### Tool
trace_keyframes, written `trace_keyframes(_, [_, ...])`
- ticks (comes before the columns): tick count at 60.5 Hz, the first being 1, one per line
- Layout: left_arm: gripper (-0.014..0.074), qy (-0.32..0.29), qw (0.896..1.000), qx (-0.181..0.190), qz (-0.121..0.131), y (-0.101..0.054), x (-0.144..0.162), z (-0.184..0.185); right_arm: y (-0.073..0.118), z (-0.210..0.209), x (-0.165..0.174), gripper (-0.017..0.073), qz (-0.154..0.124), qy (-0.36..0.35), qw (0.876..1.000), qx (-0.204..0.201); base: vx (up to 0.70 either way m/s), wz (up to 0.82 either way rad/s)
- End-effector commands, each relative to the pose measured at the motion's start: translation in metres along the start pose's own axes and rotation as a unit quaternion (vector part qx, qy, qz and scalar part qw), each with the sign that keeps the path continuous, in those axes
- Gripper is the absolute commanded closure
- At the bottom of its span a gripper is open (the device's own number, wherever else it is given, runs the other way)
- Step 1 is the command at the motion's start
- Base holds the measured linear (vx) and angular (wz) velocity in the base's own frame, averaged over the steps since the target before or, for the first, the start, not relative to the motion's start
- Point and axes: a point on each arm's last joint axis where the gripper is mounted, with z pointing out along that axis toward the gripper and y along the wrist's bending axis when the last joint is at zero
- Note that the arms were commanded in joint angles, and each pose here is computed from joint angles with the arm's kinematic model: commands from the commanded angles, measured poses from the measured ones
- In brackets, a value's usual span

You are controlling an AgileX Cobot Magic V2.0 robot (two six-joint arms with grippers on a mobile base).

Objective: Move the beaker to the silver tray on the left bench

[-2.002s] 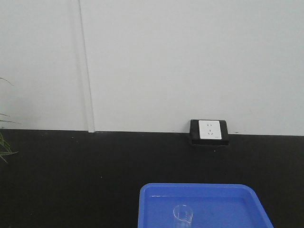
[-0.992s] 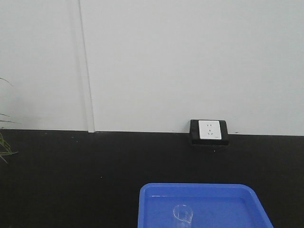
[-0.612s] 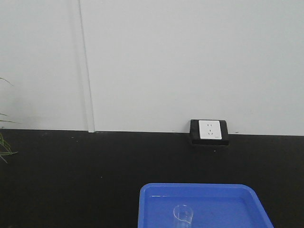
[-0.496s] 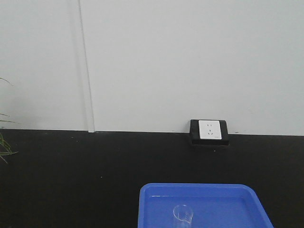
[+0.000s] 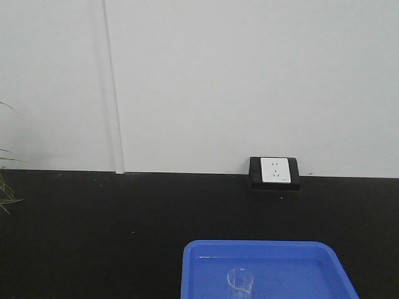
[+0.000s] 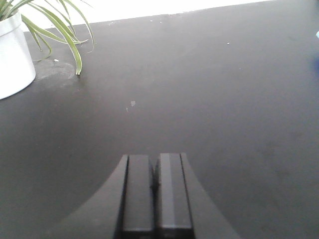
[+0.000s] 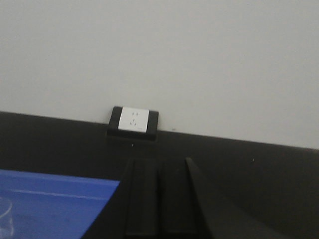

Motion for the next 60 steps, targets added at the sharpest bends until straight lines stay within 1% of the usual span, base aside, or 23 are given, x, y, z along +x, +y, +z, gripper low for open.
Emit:
trace_keyframes(1, [0.0592,-0.034,0.999,0.003,-0.001,-0.001,-0.001,0.002,-0.001,0.014,-0.014,0.054,-0.007,-0.041,0.999,-0.001,0.0,0.0])
trace_keyframes(13, [0.0592,-0.034,0.999,0.003,-0.001,-0.001,-0.001,0.002,0.001,0.037,-0.007,0.0461,-0.002,-0.035,0.999,-0.009,0.0,0.0])
trace_keyframes(20, [0.0592,-0.034,0.999,0.003,-0.001,-0.001,-0.001,0.002,0.001,0.048,0.0,0.0362,0.0,-0.022,1.0,-0.012,0.0,0.0])
trace_keyframes(27, [0.0592,-0.034,0.999,0.003,-0.001,-0.001,-0.001,0.002,0.002,0.06,0.009,0.0211,0.002,-0.003,1.0,-0.016,0.0,0.0])
trace_keyframes(33, [0.0592,-0.034,0.999,0.003,-0.001,-0.001,-0.001,0.002,0.003,0.069,0.017,0.0113,0.004,0.002,1.0,-0.02,0.0,0.0])
trace_keyframes(38, [0.0592,-0.034,0.999,0.003,-0.001,-0.001,-0.001,0.002,0.004,0.076,0.022,0.0051,0.009,0.001,1.0,-0.023,0.0,0.0])
trace_keyframes(41, [0.0592,-0.034,0.999,0.003,-0.001,-0.001,-0.001,0.002,0.005,0.081,0.026,0.0034,0.005,0.008,1.0,-0.028,0.0,0.0])
trace_keyframes(44, [0.0592,-0.034,0.999,0.003,-0.001,-0.001,-0.001,0.002,0.008,0.085,0.032,0.0018,-0.006,0.019,0.999,-0.039,0.0,0.0])
trace_keyframes(47, [0.0592,-0.034,0.999,0.003,-0.001,-0.001,-0.001,0.002,0.011,0.088,0.037,0.0016,-0.026,0.033,0.998,-0.057,0.0,0.0])
trace_keyframes(49, [0.0592,-0.034,0.999,0.003,-0.001,-0.001,-0.001,0.002,0.014,0.091,0.043,0.0017,-0.039,0.046,0.995,-0.073,0.0,0.0])
trace_keyframes(53, [0.0592,-0.034,0.999,0.003,-0.001,-0.001,-0.001,0.002,0.022,0.095,0.051,0.0017,-0.053,0.06,0.991,-0.11,0.0,0.0])
trace_keyframes(57, [0.0592,-0.034,0.999,0.003,-0.001,-0.001,-0.001,0.002,0.033,0.098,0.056,0.0017,-0.053,0.059,0.985,-0.15,0.0,0.0])
trace_keyframes(60, [0.0592,-0.034,0.999,0.003,-0.001,-0.001,-0.001,0.002,0.043,0.099,0.057,0.0017,-0.051,0.043,0.981,-0.183,0.0,0.0])
